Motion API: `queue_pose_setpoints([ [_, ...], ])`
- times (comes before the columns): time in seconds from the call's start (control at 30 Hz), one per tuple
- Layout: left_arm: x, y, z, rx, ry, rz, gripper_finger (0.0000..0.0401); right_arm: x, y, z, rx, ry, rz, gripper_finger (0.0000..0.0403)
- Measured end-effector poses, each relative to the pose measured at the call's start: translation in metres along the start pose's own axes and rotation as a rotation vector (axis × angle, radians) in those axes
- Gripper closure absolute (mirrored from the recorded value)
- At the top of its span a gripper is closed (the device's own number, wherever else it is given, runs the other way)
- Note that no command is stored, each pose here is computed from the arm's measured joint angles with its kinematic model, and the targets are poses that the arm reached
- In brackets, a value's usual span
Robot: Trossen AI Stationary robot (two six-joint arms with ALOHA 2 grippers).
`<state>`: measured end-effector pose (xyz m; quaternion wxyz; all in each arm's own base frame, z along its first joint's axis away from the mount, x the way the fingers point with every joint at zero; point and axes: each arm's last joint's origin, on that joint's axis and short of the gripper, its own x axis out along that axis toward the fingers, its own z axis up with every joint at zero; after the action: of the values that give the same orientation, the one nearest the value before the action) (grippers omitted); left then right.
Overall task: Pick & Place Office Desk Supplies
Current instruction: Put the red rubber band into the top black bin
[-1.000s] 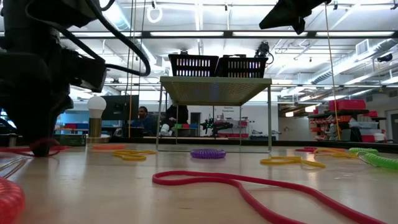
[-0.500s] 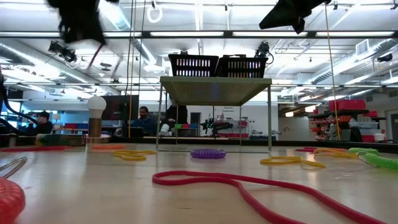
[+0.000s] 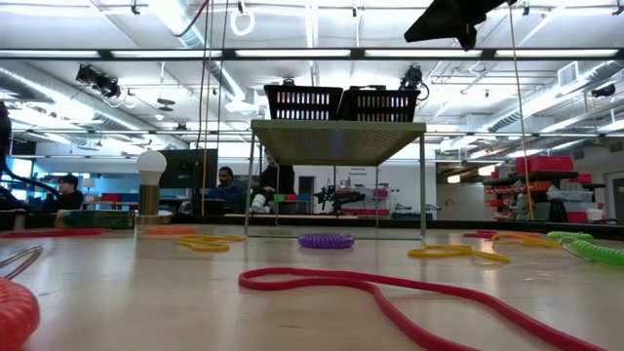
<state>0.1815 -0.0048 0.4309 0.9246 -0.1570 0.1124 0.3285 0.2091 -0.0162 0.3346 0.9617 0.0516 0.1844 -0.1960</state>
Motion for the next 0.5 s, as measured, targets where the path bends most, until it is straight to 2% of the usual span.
queue_pose_setpoints([
  [0.1, 0.014, 0.014, 0.026, 0.030, -0.067, 0.027, 0.0398, 0.000, -0.001, 0.001, 0.004, -0.015, -0.028, 0.0389],
  [0.23, 0.041, 0.033, 0.049, 0.046, -0.126, -0.027, 0.0398, 0.000, -0.001, 0.003, 0.012, -0.033, -0.043, 0.0389],
  [0.5, 0.137, 0.068, 0.066, 0.034, -0.177, -0.163, 0.0398, 0.000, -0.002, 0.004, 0.042, -0.048, -0.065, 0.0389],
])
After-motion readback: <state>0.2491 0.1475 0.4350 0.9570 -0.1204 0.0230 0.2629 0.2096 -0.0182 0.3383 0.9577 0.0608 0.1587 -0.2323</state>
